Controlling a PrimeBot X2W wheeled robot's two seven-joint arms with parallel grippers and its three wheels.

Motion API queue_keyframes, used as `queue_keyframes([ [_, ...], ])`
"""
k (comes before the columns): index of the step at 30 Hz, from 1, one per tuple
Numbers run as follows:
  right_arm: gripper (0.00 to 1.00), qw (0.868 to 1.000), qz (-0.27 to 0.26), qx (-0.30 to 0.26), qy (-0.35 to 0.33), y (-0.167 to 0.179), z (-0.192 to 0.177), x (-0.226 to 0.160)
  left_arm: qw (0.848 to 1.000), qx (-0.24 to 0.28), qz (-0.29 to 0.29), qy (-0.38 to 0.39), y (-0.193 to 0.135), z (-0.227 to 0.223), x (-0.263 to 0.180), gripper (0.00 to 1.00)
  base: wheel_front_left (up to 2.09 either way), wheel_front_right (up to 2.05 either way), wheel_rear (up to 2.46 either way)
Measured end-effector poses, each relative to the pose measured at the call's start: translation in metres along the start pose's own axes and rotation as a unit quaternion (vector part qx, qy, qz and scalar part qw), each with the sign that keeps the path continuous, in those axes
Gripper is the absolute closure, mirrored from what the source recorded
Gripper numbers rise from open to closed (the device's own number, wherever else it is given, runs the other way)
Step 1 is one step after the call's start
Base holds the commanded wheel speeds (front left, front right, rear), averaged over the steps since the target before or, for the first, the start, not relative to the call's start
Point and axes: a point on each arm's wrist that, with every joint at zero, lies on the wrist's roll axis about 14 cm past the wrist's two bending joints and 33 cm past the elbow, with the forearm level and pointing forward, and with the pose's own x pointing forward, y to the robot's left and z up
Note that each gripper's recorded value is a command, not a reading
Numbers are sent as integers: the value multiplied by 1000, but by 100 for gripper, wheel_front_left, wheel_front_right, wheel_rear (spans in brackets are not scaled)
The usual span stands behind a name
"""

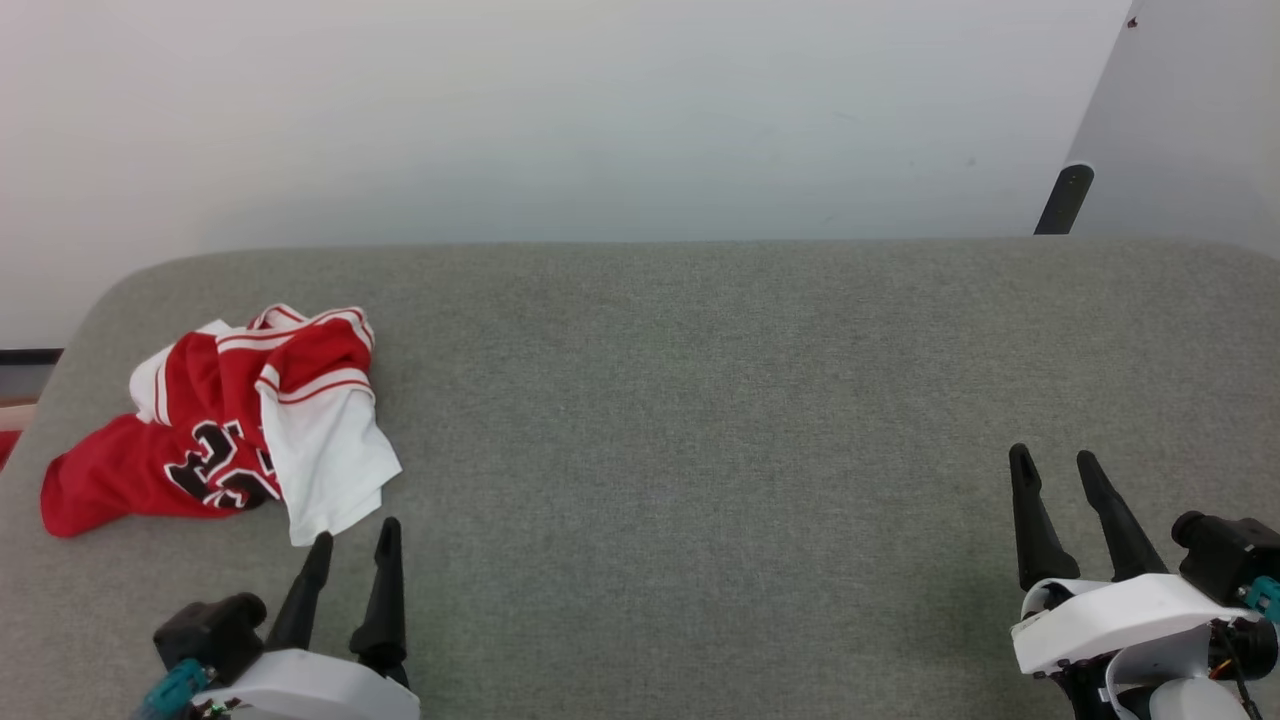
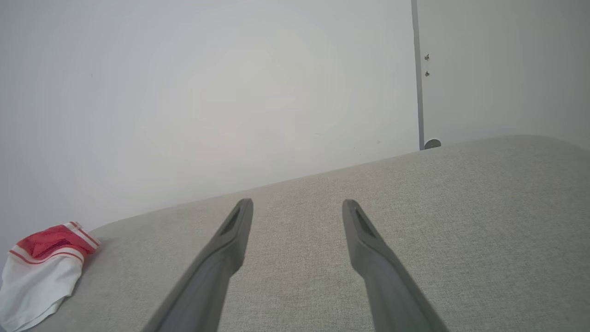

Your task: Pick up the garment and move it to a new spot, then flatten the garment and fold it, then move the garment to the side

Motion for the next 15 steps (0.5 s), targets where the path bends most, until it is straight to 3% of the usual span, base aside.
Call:
queue_keyframes([
  [15, 0, 996, 6, -84, 2, 1, -5, 0, 997, 73, -4, 3, 2, -4, -1, 0, 0, 0, 0],
])
